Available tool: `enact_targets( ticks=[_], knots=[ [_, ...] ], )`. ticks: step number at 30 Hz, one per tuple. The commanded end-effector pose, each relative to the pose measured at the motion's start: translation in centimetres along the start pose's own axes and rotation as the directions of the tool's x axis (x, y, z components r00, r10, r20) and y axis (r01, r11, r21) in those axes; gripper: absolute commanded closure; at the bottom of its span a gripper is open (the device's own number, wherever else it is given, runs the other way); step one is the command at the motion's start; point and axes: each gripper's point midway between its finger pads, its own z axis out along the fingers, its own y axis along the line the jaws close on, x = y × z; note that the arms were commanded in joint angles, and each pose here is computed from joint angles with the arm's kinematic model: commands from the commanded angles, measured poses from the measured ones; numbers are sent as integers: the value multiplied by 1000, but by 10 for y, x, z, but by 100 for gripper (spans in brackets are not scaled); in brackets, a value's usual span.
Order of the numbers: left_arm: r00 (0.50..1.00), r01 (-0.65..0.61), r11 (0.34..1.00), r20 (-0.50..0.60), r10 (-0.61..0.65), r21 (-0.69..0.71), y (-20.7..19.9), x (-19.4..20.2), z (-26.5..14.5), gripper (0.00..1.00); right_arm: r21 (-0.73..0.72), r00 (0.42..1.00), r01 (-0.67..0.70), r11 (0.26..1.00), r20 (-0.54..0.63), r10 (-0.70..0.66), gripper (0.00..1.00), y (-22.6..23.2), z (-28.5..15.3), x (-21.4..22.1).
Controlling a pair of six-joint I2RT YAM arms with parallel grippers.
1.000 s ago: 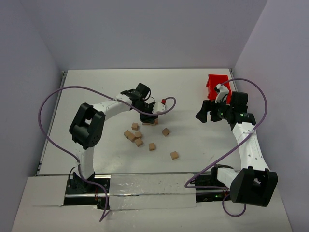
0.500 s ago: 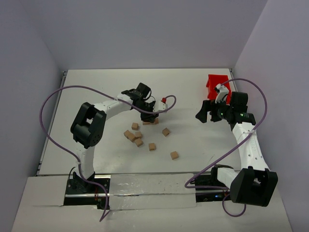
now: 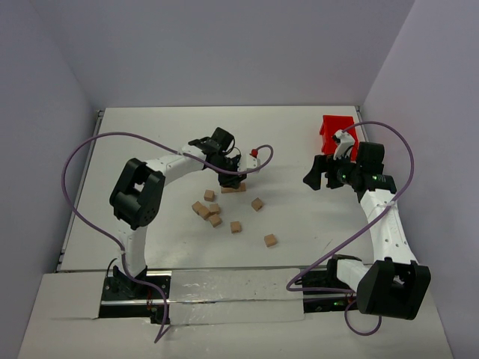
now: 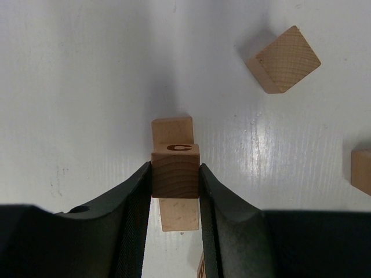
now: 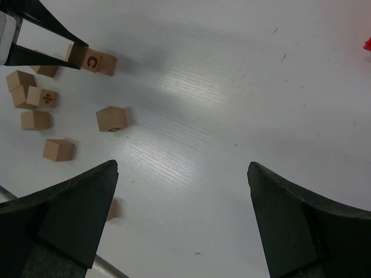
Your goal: Build the wood block tower
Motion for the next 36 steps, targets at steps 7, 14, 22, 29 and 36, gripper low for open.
enact_targets(
  ticks=[7, 14, 22, 29, 36],
  knots=[
    [999, -28, 998, 43, 30, -55, 18, -19, 0, 68, -6, 1000, 14, 1000, 22, -14, 0, 2, 1, -4],
    [999, -32, 999, 34, 33, -42, 14, -16, 1, 66, -4, 1000, 14, 1000, 20, -14, 0, 1, 1, -3],
    [998, -48, 999, 43, 49, -17, 3, -17, 0, 65, -5, 1000, 15, 1000, 20, -15, 0, 2, 1, -4],
    [998, -42, 999, 39, 42, -16, 0, -16, 1, 60, -6, 1000, 12, 1000, 17, -12, 0, 1, 2, -3],
    [999, -36, 999, 28, 36, -33, 4, -12, 4, 50, -7, 1000, 10, 1000, 15, -10, 0, 1, 3, -3]
  ],
)
